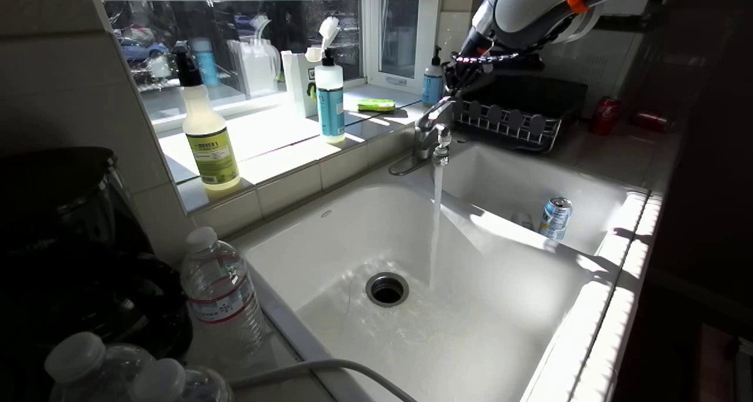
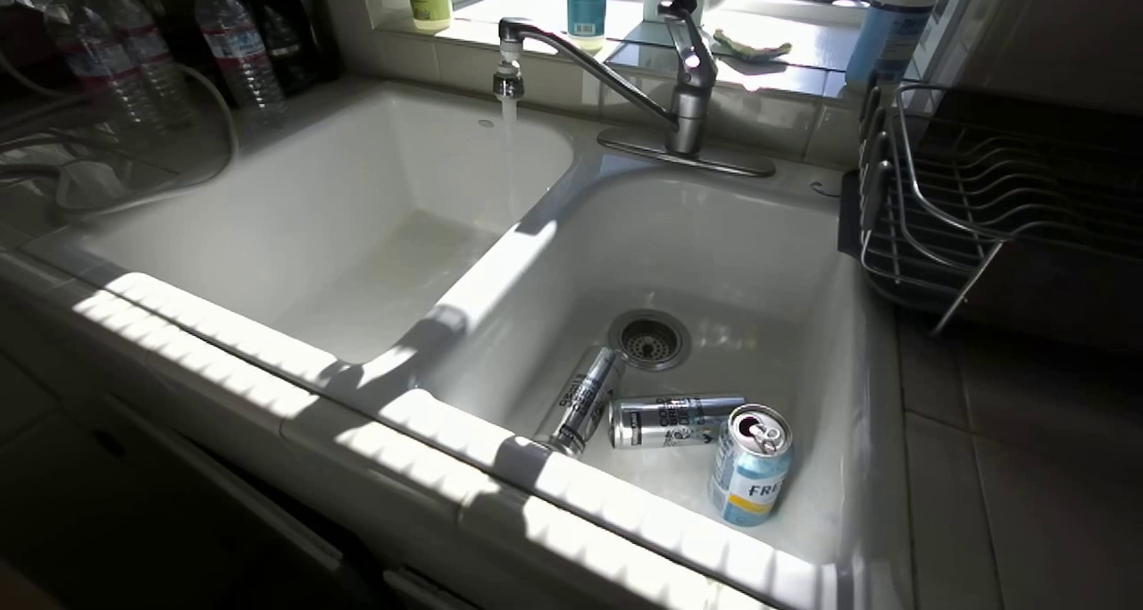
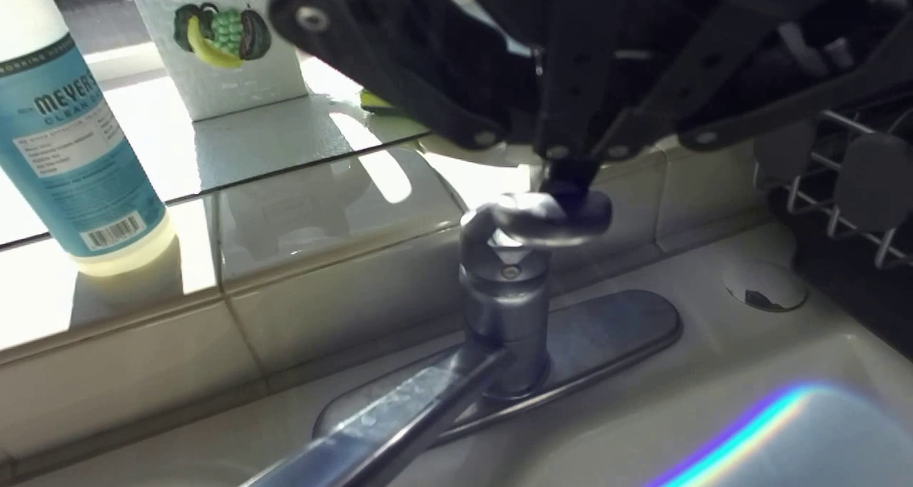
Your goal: Move the faucet head to the left and then push the faucet handle down
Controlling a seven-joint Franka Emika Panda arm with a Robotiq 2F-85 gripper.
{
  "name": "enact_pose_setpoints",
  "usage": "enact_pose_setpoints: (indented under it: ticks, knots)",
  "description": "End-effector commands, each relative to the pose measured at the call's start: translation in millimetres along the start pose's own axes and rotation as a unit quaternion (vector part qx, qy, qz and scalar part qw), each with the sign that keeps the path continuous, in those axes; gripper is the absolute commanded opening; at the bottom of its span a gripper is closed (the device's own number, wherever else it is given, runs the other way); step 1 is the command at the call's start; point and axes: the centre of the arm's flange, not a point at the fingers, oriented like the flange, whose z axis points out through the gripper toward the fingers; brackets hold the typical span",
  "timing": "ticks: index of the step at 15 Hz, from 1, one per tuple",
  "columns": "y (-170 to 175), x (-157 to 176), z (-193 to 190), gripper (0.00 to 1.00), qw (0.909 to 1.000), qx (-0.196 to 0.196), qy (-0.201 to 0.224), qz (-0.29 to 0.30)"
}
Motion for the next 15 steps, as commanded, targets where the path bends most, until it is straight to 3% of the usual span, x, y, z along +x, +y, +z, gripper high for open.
enact_pose_setpoints:
  ticks: [1,15]
  knots:
    - [0,-15,1,0.0,0.9994,-0.011,-0.02,0.025]
    - [11,-57,31,0.0,0.998,-0.008,-0.055,0.03]
